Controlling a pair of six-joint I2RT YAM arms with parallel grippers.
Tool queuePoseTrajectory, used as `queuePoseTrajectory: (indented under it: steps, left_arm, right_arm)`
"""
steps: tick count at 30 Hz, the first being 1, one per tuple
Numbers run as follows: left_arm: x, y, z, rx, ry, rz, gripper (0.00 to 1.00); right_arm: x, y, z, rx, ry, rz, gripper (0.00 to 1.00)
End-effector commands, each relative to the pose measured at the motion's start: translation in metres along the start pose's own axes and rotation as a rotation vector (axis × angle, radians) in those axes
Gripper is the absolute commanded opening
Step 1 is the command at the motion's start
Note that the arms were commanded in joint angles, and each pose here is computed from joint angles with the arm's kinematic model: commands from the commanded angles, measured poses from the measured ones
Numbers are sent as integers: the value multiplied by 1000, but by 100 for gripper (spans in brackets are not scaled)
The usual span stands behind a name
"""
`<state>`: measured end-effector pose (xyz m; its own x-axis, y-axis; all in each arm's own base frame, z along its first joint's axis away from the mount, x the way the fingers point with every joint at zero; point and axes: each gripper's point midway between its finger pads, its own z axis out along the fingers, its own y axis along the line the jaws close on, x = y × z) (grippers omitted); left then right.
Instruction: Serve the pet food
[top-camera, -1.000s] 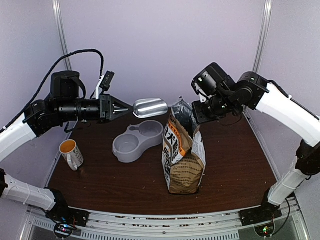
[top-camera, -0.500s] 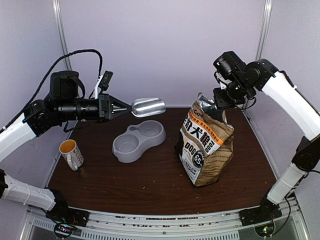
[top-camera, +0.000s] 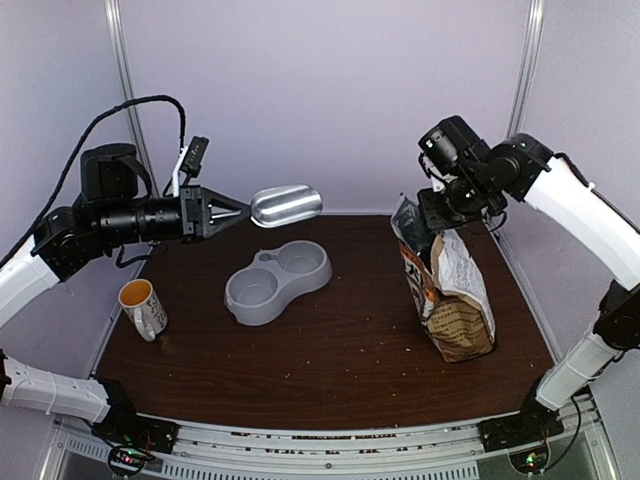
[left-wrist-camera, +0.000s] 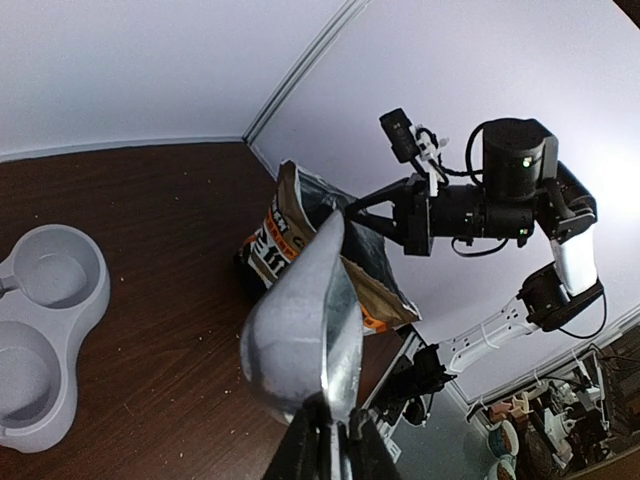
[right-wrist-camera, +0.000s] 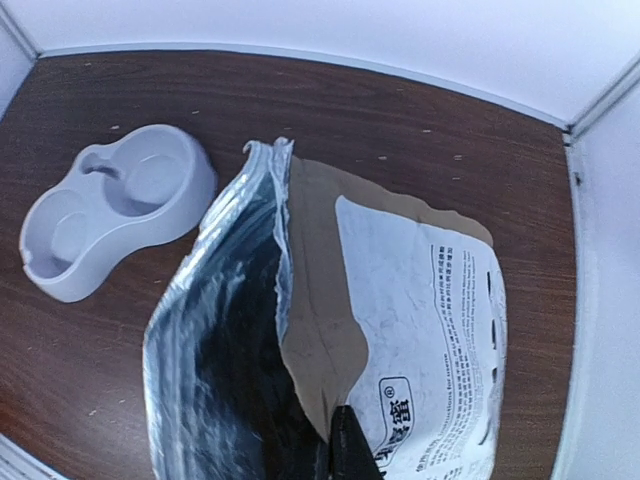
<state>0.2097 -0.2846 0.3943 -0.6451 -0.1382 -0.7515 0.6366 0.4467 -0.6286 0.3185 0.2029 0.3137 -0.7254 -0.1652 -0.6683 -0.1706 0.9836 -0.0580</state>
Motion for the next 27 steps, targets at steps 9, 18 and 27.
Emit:
queuePoseTrajectory:
  steps: [9, 18, 27]
  left_arm:
    - [30, 21, -12, -7, -13, 52, 0]
    - [82, 61, -26, -110, 66, 102, 0]
    - [123, 75, 3, -117, 222, 123, 0]
  right_arm:
    - [68, 219, 10, -571, 47, 35, 0]
    - [79, 227, 22, -528, 30, 4, 0]
    - [75, 211, 14, -499, -7, -1, 0]
